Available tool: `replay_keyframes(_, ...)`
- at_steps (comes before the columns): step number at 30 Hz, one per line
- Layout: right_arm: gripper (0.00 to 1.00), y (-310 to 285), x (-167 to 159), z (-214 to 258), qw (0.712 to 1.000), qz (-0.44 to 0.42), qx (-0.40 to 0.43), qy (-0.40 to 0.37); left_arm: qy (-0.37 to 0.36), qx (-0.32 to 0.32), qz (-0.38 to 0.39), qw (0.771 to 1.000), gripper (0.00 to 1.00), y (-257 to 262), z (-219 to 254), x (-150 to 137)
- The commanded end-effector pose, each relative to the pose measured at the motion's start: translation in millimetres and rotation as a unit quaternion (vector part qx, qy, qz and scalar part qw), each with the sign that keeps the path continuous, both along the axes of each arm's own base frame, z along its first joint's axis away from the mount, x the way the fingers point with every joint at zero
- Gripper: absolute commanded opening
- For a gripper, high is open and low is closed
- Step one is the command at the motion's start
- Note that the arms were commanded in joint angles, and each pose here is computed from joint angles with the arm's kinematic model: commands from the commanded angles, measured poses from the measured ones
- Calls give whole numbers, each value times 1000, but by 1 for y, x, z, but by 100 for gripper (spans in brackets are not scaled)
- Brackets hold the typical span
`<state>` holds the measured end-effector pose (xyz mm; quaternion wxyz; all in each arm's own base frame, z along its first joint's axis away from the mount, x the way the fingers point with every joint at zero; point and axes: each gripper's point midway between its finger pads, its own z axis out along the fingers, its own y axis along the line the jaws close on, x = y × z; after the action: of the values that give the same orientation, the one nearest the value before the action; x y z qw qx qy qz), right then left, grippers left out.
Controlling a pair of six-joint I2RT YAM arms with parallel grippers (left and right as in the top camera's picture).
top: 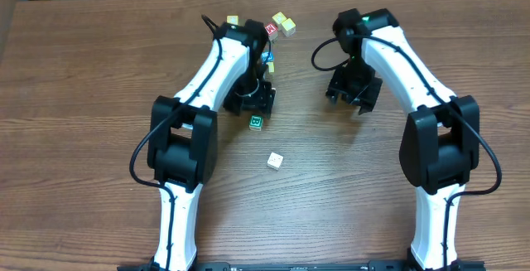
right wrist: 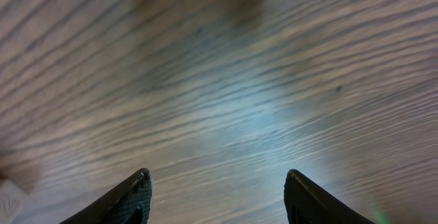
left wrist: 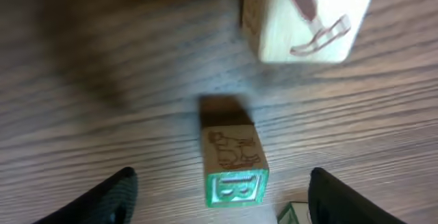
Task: Flip 4 blocks
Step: 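Grasp the green B block with the left gripper and lift it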
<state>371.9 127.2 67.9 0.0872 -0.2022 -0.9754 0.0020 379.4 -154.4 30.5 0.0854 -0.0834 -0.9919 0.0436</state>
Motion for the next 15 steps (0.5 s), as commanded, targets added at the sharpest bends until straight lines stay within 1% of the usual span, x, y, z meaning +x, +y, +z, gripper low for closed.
replay_keyframes(1,63,-12,6,11,1000,-2,-14,-24,18,9,-11,1000,61,-4,-11,-12)
replay_keyframes(4,63,-17,7,11,1000,-6,-17,-25,22,20,-13,999,48,-3,-12,-16)
replay_keyframes(5,63,-17,7,11,1000,-6,-17,-25,22,28,-10,999,46,-1,-12,-16)
replay_keyframes(7,63,-17,7,11,1000,-6,-17,-25,18,41,-3,999,46,4,-13,-15)
replay_keyframes(11,63,-18,8,11,1000,-6,-18,-25,14,37,-3,999,47,1,-15,-14)
replay_keyframes(12,64,-18,8,11,999,-6,-19,-26,15,39,-1,999,47,0,-16,-15)
replay_keyframes(13,69,-19,8,11,999,-6,-23,-26,18,41,-1,999,47,-1,-18,-17)
replay_keyframes(15,70,-21,8,11,999,-5,-27,-28,20,42,-4,999,47,-2,-23,-21)
